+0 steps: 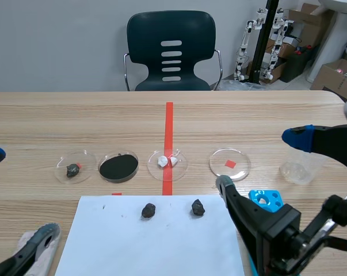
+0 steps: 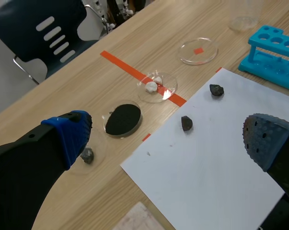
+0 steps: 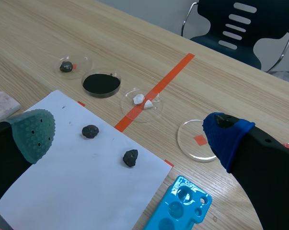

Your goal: Return to the home posture

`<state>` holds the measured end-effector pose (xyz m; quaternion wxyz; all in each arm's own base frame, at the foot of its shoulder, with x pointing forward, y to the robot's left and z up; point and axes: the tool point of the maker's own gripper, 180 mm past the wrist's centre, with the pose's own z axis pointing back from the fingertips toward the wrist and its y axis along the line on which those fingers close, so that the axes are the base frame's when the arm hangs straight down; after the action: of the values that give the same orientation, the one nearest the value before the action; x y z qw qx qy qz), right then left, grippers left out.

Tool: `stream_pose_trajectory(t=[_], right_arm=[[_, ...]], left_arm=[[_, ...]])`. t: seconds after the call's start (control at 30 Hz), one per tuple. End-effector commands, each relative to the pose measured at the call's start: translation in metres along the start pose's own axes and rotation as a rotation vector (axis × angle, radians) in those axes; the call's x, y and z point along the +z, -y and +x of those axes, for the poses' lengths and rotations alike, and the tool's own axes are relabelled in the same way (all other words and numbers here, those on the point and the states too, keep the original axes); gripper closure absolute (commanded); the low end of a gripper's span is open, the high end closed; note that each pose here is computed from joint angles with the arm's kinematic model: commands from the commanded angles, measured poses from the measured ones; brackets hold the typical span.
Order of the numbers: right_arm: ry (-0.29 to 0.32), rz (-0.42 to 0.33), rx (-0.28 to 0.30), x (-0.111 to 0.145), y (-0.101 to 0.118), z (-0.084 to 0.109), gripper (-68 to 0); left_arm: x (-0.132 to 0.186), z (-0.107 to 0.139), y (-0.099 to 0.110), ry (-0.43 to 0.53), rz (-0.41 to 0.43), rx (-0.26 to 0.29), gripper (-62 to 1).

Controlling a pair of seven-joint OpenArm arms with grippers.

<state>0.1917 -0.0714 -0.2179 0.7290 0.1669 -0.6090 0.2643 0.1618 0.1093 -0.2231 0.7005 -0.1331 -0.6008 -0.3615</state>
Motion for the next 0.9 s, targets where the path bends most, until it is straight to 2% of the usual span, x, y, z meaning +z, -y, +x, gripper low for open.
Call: stream_pose_trajectory(t=[0.0, 0.1, 0.27, 0.47, 0.67, 0.77, 0.87], right_arm=[[0.043, 0.006, 0.012, -0.002, 0.001, 0.012, -65.4], [0.042, 0.007, 0.012, -0.002, 0.001, 0.012, -65.4], [0.035, 0.007, 0.011, -0.002, 0.0, 0.011, -65.4], [0.032, 0.01, 0.012, -0.001, 0.0, 0.01, -65.4], [0.019, 0.028, 0.025, -0.001, -0.002, 0.008, -65.3], [0.005, 0.032, 0.022, 0.004, -0.004, 0.004, -65.3], [0.031, 0.052, 0.016, 0.008, -0.009, 0.007, -65.3]], left_arm=[[-0.005, 0.008, 0.001, 0.035, -0.029, -0.015, -62.3], [-0.012, 0.008, 0.004, 0.029, -0.065, -0.03, -62.3], [-0.019, 0.001, 0.01, -0.007, -0.093, -0.022, -62.3], [-0.019, 0.011, 0.006, 0.049, -0.068, 0.068, -62.3], [-0.019, 0.002, -0.011, 0.004, 0.029, 0.142, -62.3], [-0.019, 0.005, -0.013, 0.02, 0.037, 0.168, -62.3], [-0.019, 0.005, -0.013, 0.021, 0.037, 0.168, -62.3]])
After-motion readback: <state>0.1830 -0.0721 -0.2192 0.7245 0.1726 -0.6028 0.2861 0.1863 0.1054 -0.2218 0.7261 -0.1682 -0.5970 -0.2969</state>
